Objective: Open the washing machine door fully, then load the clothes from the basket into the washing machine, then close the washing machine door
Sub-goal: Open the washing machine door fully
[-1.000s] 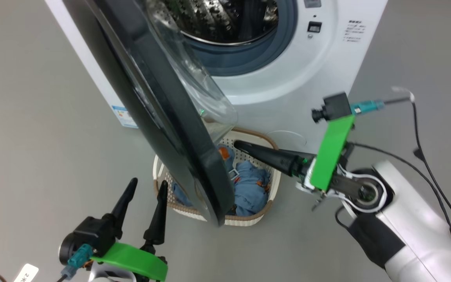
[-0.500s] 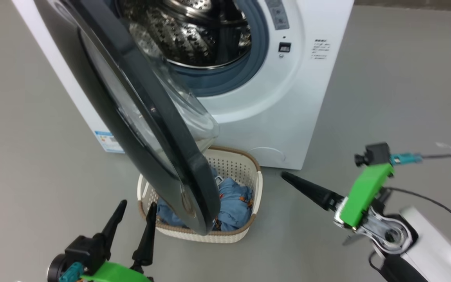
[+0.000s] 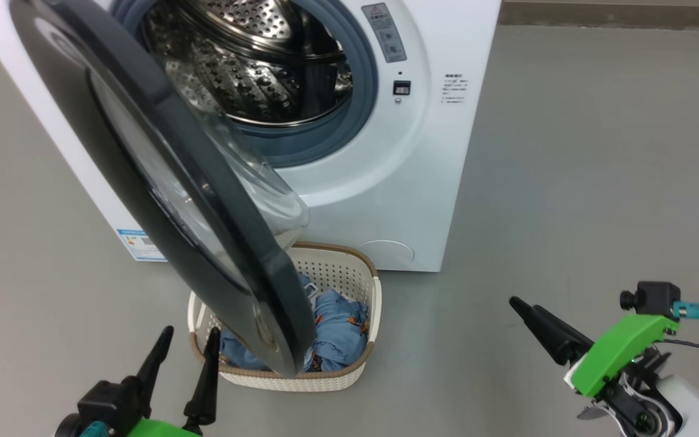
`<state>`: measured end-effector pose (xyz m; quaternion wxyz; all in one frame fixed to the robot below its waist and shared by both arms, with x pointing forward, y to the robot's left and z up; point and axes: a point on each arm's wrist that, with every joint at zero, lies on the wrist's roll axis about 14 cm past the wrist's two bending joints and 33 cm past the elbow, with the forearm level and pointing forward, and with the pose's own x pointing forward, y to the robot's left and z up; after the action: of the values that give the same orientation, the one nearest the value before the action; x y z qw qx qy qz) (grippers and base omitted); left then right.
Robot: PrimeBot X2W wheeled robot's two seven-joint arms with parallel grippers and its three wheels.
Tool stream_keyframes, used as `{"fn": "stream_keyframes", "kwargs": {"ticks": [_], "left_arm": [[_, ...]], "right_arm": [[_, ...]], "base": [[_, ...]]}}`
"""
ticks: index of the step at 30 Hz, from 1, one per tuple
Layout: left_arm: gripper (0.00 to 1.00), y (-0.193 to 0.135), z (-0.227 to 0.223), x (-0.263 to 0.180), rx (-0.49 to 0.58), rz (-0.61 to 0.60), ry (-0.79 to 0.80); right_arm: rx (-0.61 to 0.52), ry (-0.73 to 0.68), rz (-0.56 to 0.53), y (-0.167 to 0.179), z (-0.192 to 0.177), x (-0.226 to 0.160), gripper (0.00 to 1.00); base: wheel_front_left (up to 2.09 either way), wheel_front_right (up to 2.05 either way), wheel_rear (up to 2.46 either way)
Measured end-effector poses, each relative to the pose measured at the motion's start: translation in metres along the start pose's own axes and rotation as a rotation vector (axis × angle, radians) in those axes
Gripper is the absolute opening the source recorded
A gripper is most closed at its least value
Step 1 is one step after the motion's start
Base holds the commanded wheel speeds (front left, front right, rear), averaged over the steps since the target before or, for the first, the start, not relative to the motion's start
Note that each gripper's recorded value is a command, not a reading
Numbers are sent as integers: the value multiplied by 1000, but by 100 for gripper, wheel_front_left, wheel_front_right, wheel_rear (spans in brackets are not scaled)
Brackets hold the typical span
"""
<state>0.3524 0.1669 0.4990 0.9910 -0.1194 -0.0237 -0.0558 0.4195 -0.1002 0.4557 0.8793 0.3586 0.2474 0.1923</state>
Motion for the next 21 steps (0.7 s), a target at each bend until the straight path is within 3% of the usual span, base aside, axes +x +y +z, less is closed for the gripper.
{"fn": "stream_keyframes", "kwargs": {"ticks": [7, 21], "left_arm": [[100, 1, -1, 4, -1, 0, 3], [100, 4, -3, 7, -6, 15, 6]], "right_arm": [[-148, -83, -74, -28, 7, -14, 100], [-251, -183, -144, -54, 18, -24, 100]], "base": [[0, 0, 0], [0, 0, 0]]}}
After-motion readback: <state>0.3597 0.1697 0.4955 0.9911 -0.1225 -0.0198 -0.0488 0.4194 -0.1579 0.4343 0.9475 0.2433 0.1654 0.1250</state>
